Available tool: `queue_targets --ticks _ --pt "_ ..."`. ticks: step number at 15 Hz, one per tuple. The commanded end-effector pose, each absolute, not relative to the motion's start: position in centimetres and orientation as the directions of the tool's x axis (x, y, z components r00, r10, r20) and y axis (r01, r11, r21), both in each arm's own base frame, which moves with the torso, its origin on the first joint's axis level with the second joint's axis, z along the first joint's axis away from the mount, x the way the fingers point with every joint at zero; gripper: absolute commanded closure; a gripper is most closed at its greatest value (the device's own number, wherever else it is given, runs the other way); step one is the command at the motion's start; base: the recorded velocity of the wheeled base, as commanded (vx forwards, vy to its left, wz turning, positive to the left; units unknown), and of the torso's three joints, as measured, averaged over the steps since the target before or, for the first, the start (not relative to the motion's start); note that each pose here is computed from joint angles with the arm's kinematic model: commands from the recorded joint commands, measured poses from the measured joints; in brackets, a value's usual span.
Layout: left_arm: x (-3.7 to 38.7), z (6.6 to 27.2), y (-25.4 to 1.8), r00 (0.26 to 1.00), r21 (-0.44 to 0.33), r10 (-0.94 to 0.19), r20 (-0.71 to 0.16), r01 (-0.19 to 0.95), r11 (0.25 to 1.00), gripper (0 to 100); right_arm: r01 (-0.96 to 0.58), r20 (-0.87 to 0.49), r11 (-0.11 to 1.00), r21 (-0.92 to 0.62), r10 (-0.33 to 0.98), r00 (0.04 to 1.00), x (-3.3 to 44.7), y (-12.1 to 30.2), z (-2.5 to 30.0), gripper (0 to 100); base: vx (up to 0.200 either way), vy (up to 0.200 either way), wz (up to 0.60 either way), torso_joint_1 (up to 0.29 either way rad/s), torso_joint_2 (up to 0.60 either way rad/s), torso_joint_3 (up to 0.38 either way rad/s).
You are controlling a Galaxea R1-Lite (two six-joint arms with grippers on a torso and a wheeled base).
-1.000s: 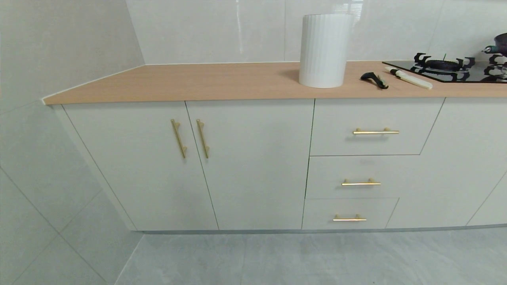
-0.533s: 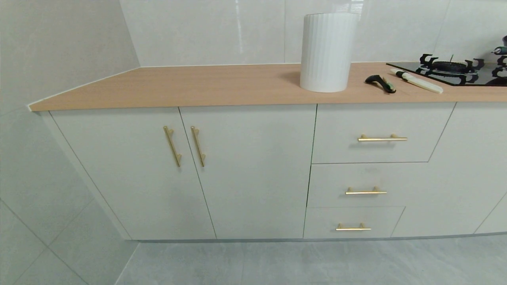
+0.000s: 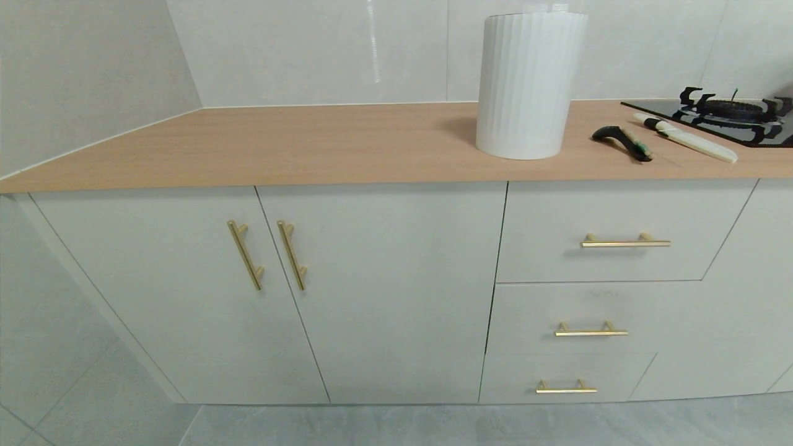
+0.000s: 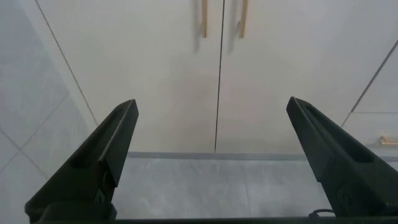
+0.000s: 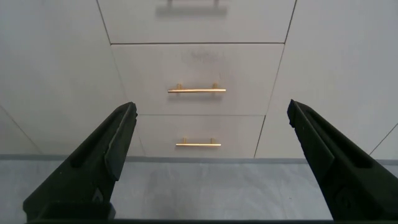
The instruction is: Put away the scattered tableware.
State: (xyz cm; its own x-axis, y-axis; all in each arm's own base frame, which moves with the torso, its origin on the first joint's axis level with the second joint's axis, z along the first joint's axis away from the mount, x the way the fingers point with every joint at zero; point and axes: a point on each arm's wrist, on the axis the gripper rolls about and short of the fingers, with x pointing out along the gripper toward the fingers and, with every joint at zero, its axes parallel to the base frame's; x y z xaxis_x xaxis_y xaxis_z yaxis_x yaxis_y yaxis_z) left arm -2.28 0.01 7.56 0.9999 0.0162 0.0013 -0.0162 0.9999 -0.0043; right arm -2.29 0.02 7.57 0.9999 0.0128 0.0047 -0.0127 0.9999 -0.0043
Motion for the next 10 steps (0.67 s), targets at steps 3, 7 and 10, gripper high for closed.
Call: queue_targets --ticks 3,7,10 --pt "-2.28 7.56 0.01 1.000 -0.005 0.017 0.002 -0.017 1.000 0 -0.014 0.003 1.000 -0.005 0.014 1.000 -2.28 0.02 7.58 0 0.000 -0.067 0.00 -0.002 0.00 0.002" --pt "-2.28 7.56 0.01 1.000 -0.008 0.017 0.002 -0.017 1.000 0 -0.014 0.003 1.000 -0.005 0.014 1.000 -2.28 0.02 7.58 0 0.000 -0.100 0.00 0.000 0.00 0.000" --pt "-2.28 7.56 0.01 1.000 -0.006 0.017 0.002 -0.017 1.000 0 -0.014 0.003 1.000 -0.006 0.014 1.000 -2.28 0.02 7.58 0 0.000 0.000 0.00 0.000 0.00 0.000"
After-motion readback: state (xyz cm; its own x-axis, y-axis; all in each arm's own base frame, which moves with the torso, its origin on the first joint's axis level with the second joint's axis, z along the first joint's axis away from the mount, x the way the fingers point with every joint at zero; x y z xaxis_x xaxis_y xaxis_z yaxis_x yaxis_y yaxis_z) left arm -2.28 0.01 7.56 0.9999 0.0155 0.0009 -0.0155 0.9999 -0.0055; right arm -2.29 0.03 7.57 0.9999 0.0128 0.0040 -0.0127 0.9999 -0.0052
